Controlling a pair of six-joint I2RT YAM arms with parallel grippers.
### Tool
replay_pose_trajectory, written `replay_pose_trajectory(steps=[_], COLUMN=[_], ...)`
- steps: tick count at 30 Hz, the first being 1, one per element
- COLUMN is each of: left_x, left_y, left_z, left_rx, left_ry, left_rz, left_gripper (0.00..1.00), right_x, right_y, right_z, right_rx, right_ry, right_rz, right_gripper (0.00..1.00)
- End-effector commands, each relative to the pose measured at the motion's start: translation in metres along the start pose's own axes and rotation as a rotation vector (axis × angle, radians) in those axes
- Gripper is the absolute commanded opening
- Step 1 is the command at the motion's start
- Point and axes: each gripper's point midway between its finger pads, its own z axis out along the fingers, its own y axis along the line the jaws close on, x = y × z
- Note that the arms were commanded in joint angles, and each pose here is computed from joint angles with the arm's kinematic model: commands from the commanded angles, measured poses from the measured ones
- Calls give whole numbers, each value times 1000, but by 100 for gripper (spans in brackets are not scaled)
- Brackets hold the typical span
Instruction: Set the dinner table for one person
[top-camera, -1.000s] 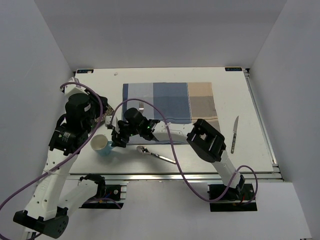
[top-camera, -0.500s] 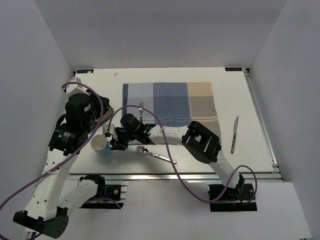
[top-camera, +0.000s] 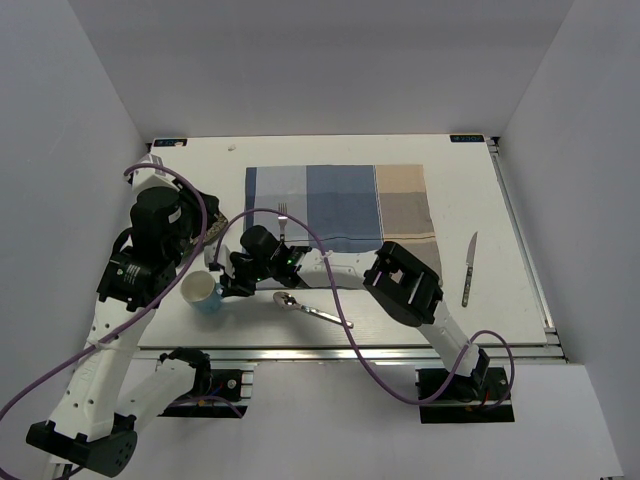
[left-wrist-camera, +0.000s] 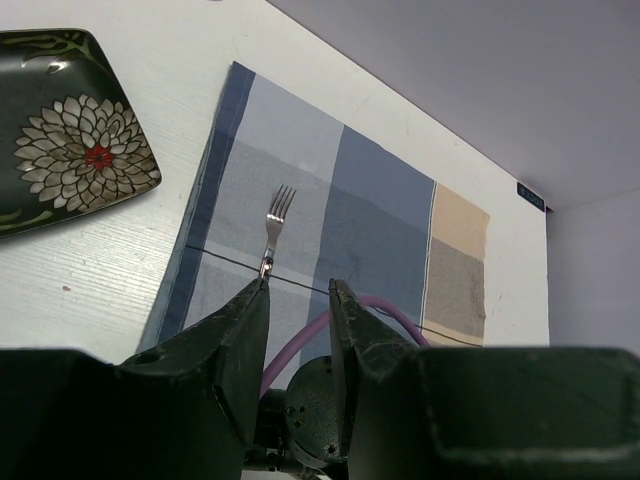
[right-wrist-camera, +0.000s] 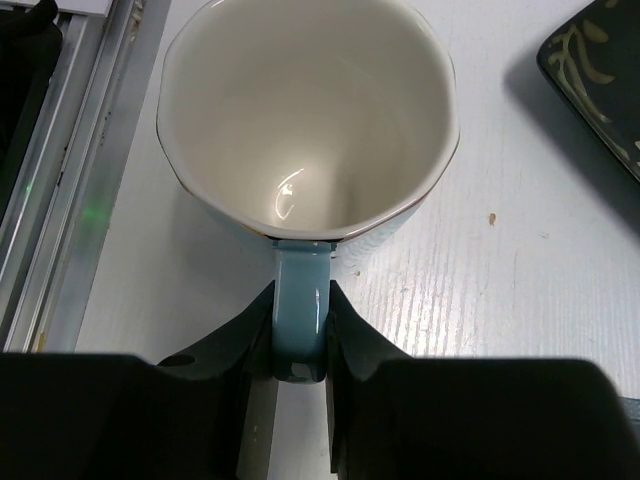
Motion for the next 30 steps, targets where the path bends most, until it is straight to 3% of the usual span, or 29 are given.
replay_pose_trajectory(steps=[1,9,16,24,30], left_x=[-17,-28,-35,-36,-27], left_y=[-6,-11,-16,-30,-34], left_z=[-7,-8,-3,11,26], left_rx=[17,28,38,80,107], left_ry=[-48,-89,-111,-121,-115], left_rz=[-21,-33,-33,-45,-67], left_gripper=[41,41,41,41,41], right_x=[-57,-121,-141,-117,-56], right_y=[-11,-3,8,-35,-85], right_z=[-11,-61,-104,-181,-257], right_rx=[30,-1,2,169,406], right_ry=[-128,-269,-316,-281,-199], right_rz=[-33,-4,3,76,176], right_gripper=[0,0,0,0,0])
